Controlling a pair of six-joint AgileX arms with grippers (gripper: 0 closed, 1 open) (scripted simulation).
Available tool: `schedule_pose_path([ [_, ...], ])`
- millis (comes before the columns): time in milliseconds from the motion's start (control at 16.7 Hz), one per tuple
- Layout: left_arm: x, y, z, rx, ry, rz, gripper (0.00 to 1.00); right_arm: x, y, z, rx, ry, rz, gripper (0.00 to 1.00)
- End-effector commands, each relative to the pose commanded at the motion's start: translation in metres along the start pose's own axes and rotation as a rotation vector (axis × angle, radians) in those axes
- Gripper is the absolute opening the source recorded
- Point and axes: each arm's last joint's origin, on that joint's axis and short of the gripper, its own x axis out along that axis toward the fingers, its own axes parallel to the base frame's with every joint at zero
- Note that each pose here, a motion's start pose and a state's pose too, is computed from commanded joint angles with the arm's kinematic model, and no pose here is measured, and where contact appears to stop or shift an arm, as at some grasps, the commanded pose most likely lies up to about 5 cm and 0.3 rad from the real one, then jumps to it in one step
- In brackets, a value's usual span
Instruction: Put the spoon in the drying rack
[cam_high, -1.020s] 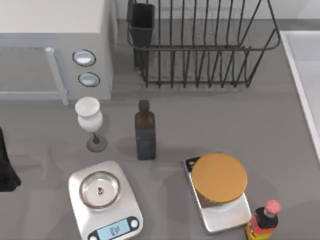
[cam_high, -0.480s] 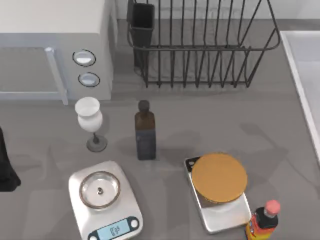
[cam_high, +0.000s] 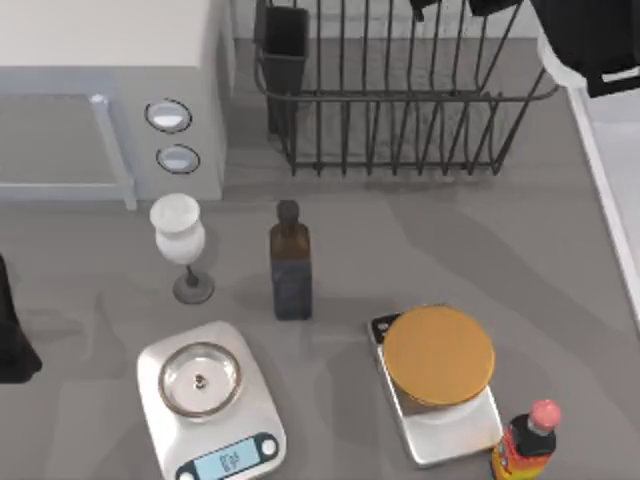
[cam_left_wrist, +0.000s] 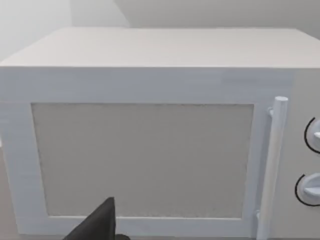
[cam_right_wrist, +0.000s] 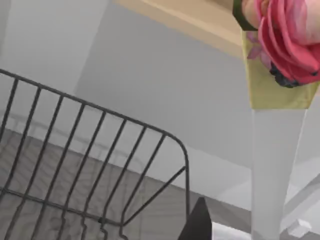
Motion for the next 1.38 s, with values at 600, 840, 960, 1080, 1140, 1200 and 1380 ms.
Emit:
schedule_pose_path([
  [600, 0.000, 0.000, 0.000, 0.000, 0.000, 0.000, 1.00, -0.087, 0.035, 0.032, 0.431, -0.282, 0.020, 0.00],
  [840, 0.000, 0.000, 0.000, 0.000, 0.000, 0.000, 1.00, -0.081, 0.039, 0.032, 0.429, -0.280, 0.020, 0.00],
  [960, 0.000, 0.000, 0.000, 0.000, 0.000, 0.000, 1.00, -0.061, 0.053, 0.029, 0.426, -0.278, 0.022, 0.00],
  [1080, 0.000, 0.000, 0.000, 0.000, 0.000, 0.000, 1.00, -0.028, 0.073, 0.021, 0.425, -0.277, 0.026, 0.00],
  [1140, 0.000, 0.000, 0.000, 0.000, 0.000, 0.000, 1.00, -0.008, 0.083, 0.014, 0.428, -0.279, 0.028, 0.00],
  [1200, 0.000, 0.000, 0.000, 0.000, 0.000, 0.000, 1.00, 0.014, 0.093, 0.006, 0.436, -0.284, 0.028, 0.00],
  [1380, 0.000, 0.000, 0.000, 0.000, 0.000, 0.000, 1.00, 0.082, 0.110, -0.028, 0.455, -0.301, 0.025, 0.00],
])
